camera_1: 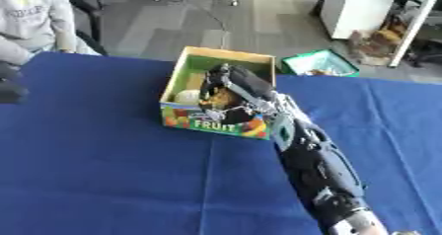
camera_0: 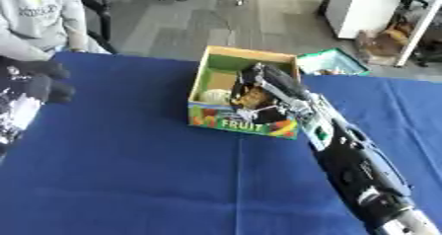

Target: Pick up objects on the table and place them in the box.

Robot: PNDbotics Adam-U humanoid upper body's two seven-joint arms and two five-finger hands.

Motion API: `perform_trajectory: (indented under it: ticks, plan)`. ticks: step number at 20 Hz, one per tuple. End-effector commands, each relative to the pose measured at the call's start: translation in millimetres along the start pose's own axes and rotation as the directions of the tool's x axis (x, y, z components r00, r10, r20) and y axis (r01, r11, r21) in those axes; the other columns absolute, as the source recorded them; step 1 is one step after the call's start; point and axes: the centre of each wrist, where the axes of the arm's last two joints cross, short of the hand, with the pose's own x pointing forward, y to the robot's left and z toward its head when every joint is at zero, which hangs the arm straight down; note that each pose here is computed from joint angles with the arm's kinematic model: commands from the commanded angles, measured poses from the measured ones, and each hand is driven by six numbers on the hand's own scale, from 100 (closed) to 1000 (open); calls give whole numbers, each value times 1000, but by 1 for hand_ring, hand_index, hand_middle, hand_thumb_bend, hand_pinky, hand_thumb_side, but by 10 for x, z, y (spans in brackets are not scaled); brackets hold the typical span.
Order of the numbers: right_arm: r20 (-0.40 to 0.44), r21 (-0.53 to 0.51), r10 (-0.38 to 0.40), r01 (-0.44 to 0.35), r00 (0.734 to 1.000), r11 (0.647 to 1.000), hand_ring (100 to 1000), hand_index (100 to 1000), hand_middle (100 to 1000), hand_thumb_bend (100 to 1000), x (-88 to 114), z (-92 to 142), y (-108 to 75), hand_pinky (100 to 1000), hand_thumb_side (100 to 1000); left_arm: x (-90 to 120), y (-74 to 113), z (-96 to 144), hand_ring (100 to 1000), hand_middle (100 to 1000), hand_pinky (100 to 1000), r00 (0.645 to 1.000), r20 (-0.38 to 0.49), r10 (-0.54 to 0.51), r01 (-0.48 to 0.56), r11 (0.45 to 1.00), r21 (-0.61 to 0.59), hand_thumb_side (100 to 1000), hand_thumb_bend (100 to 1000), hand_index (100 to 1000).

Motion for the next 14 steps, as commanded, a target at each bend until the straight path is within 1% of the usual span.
perform_trajectory:
  ticks: [1,4,6,8,9,10,11,12,13,14]
  plan:
    - [-6,-21,30,-30,1000,999,458,660,532,100,-55,18,-165,614,100,90,25,-28,678,691,726,999,33,-18,18,1000,-5,557,187,774]
    - [-25,-48,30,-31,999,998,512,723,595,100,-87,68,-177,641,100,84,27,-24,678,690,726,999,31,-18,18,1000,-4,558,186,774]
    - [-51,-91,22,-27,998,995,531,740,618,100,-119,110,-197,649,100,83,30,-22,678,690,726,999,30,-19,19,1000,-3,557,187,773]
    - [-91,-149,16,-30,996,988,607,799,692,100,-143,129,-242,680,100,83,31,-22,679,690,727,999,30,-19,19,1000,-3,557,187,773]
    - [-110,-169,15,-33,994,985,638,814,717,100,-151,133,-255,697,100,84,31,-22,679,690,727,999,30,-19,19,1000,-3,557,187,773]
    - [-130,-187,14,-39,991,982,698,835,753,100,-160,138,-266,736,109,83,31,-22,679,690,727,999,29,-19,19,1000,-4,557,187,773]
    - [-148,-201,14,-44,989,979,707,838,757,100,-167,139,-271,742,115,83,31,-21,679,690,727,999,29,-19,19,1000,-5,557,187,773]
    - [-165,-213,15,-51,986,976,735,847,773,100,-169,136,-276,758,131,83,31,-21,679,690,727,999,29,-19,19,1000,-5,557,187,773]
    - [-179,-222,18,-59,984,973,735,847,773,100,-166,125,-278,758,131,83,31,-21,679,690,727,999,29,-19,19,1000,-5,557,187,773]
    - [-195,-234,20,-66,981,970,762,857,793,100,-165,121,-283,780,193,82,32,-21,679,690,727,999,29,-19,19,1000,-4,557,187,773]
